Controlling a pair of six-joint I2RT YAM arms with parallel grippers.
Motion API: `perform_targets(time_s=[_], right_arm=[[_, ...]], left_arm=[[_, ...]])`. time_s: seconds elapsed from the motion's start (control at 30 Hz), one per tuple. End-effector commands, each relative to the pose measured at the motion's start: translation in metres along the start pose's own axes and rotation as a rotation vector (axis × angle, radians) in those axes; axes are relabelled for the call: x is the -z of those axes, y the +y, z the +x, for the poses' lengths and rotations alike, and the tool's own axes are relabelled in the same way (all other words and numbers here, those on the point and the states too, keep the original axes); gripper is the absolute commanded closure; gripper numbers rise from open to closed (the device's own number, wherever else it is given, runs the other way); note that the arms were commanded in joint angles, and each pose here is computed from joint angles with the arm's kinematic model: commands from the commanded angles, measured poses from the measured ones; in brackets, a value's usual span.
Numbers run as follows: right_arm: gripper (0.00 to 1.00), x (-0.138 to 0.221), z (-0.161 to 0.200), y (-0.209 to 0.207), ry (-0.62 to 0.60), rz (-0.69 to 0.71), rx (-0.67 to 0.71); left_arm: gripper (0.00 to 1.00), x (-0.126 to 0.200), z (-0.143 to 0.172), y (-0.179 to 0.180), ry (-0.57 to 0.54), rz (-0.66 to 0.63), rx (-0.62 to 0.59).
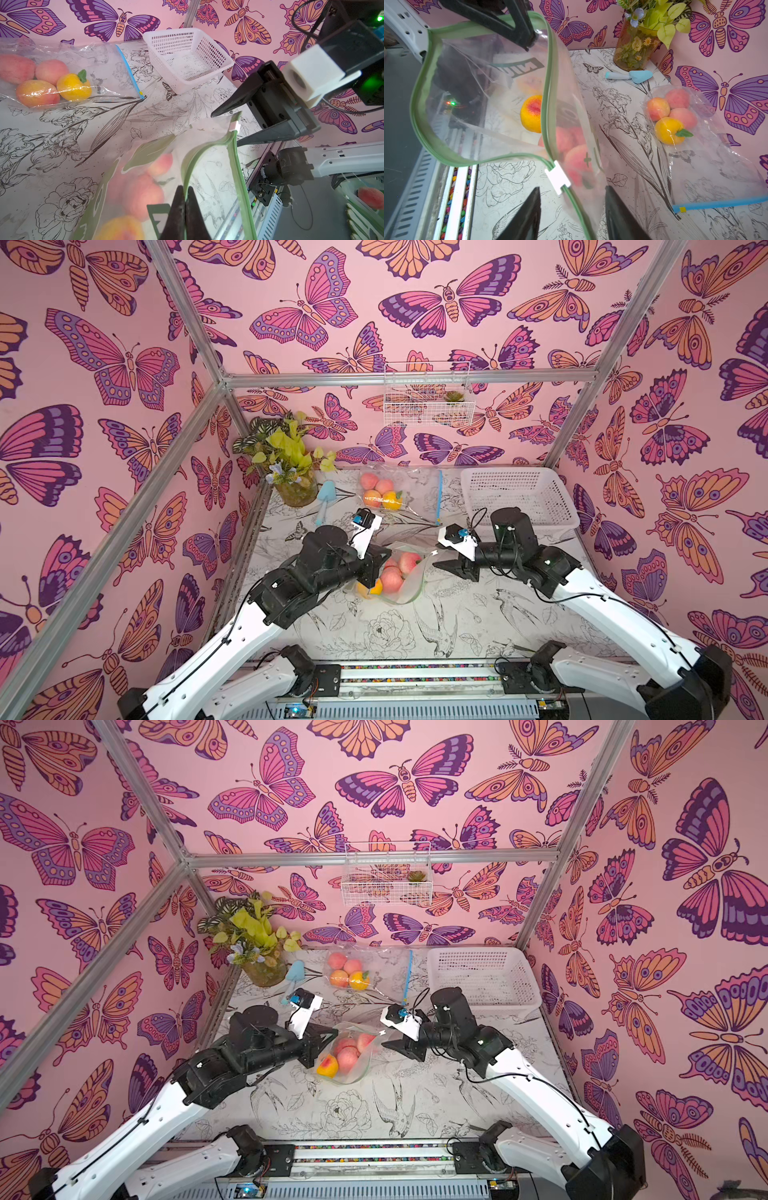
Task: Place the peach in a zip-top bag and seal the zipper
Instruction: Zip the zipper on the zipper food storage bag.
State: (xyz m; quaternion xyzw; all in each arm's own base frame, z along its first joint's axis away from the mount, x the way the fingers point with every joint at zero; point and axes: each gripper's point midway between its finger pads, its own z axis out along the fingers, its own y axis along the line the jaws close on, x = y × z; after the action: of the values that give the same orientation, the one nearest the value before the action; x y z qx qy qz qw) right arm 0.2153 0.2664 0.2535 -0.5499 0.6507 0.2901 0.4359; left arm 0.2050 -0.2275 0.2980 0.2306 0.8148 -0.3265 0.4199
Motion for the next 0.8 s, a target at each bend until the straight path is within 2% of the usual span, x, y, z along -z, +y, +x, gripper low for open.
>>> perform_targets(time_s=[0.0,0.23,0.3,0.37,0.43,0.53,0.6,0.7,0.77], right_arm=[[0.58,0.006,-0.011,0.011,-0.023,-0.068,0.007],[0.75,0.005,-0.010,0.017,-0.021,-0.099,-0.020],[0.84,0.006,-0.009,0.017,-0.017,-0.098,-0.026],[0.99,0.008,-0.010,0.017,-0.018,-0.091,-0.029],[1.00,0.011,-0.013,0.017,-0.023,-0.086,-0.028],[1.00,0.014,-0.017,0.018,-0.026,-0.081,-0.036],[1.00,0.015,-0.018,0.017,-0.024,-0.074,-0.039],[1.00,0.016,-0.018,0.015,-0.019,-0.059,-0.040],[1.00,0.016,-0.018,0.014,-0.016,-0.056,-0.048]], left_arm=[[1.00,0.003,-0.004,0.001,-0.029,-0.002,0.007],[1.00,0.002,-0.004,0.005,-0.033,-0.019,0.012],[1.00,0.001,-0.005,0.004,-0.033,-0.018,0.012],[1.00,0.000,-0.005,0.004,-0.033,-0.018,0.010],[1.00,0.000,-0.007,0.005,-0.036,-0.026,0.003],[0.78,0.001,-0.014,0.006,-0.051,-0.042,-0.032],[0.57,0.004,-0.024,0.005,-0.073,-0.046,-0.074],[0.42,0.009,-0.041,-0.002,-0.102,-0.036,-0.166],[0.37,0.010,-0.050,-0.009,-0.114,-0.020,-0.230]])
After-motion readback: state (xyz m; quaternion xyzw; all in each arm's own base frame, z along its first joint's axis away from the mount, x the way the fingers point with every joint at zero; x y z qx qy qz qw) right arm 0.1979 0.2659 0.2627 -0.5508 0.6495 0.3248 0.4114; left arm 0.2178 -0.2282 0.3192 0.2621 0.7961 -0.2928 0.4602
